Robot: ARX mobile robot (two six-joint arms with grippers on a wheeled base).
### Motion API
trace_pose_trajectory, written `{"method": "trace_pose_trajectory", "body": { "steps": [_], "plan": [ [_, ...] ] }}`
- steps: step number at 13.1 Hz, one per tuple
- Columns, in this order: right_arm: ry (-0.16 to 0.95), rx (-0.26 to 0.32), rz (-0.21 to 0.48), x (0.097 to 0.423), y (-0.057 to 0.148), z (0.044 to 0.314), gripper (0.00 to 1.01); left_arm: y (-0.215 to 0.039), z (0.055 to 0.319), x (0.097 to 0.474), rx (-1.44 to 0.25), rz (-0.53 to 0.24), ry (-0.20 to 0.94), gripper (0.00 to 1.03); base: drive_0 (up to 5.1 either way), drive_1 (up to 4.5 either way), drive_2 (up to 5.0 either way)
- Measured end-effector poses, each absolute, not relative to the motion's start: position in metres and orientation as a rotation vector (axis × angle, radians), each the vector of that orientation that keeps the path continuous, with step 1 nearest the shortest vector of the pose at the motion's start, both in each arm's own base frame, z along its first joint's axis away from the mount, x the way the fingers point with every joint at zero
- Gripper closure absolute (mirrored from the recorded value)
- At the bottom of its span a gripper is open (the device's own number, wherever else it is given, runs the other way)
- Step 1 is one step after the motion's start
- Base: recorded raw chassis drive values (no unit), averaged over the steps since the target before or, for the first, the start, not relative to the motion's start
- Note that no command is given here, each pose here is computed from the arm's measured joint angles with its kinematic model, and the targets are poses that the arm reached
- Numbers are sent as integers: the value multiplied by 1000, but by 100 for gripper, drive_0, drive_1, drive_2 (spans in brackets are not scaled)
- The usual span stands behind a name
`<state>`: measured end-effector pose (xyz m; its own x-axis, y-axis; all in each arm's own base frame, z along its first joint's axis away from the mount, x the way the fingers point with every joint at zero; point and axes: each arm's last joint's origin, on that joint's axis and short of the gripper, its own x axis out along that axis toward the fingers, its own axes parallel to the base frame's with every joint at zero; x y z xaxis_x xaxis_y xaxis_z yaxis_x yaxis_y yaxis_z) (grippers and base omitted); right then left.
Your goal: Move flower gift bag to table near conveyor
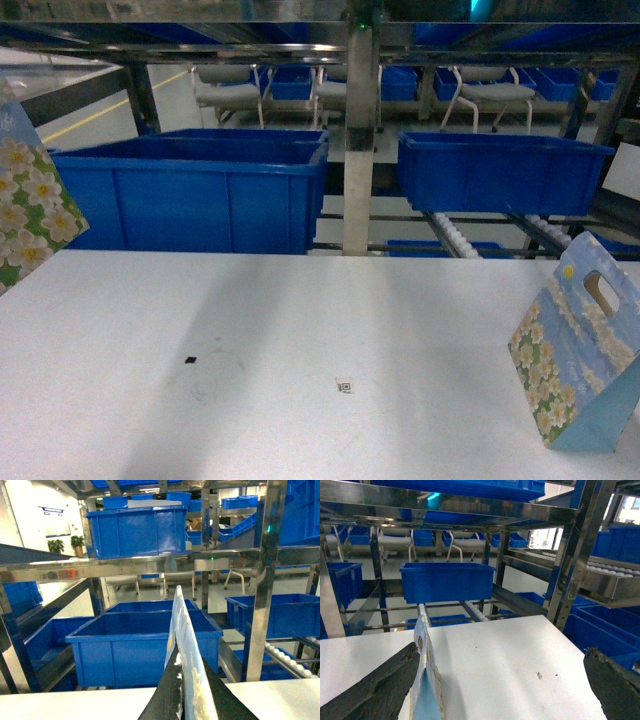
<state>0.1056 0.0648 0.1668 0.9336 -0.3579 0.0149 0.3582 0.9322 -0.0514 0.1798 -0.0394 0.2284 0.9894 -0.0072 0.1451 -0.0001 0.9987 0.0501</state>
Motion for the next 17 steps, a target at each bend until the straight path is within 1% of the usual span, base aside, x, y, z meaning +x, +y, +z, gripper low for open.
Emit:
{"method": "trace_pose_trajectory", "body": {
  "steps": [2, 3, 4, 5, 6, 8, 9, 10, 14, 16, 17],
  "plan": [
    [-5, -54, -366, 106, 65, 167, 3, -39, 228, 180, 50, -4, -146, 101, 0, 0, 0],
    [-5, -54, -367, 106, 65, 167, 3, -43, 228, 183, 36, 7, -183, 101, 0, 0, 0],
    [-5, -53, -366, 106, 65, 167, 3, -51, 220, 193, 30, -1, -192, 101, 0, 0, 0],
    [-5, -53, -366, 106, 65, 167, 3, -60, 202, 204, 57, -8, -146, 101, 0, 0, 0],
    [-5, -53, -367, 106, 65, 167, 3, -65, 190, 212, 69, -16, -127, 101, 0, 0, 0],
    [-5, -53, -367, 106, 65, 167, 3, -72, 174, 230, 74, 19, -105, 101, 0, 0, 0],
    [-5, -53, -367, 106, 65, 167, 3, -74, 156, 240, 102, 42, -27, 101, 0, 0, 0],
    [-5, -53, -366, 106, 65, 167, 3, -75, 144, 243, 122, 50, 23, 101, 0, 0, 0],
    [-5, -53, -367, 106, 65, 167, 3, -76, 119, 249, 162, 56, 123, 101, 0, 0, 0],
    [-5, -53, -367, 106, 65, 167, 3, -80, 98, 264, 192, 77, 191, 101, 0, 0, 0],
    [-5, -53, -367, 106, 65, 167, 3, -84, 91, 270, 204, 89, 206, 101, 0, 0, 0]
  ]
}}
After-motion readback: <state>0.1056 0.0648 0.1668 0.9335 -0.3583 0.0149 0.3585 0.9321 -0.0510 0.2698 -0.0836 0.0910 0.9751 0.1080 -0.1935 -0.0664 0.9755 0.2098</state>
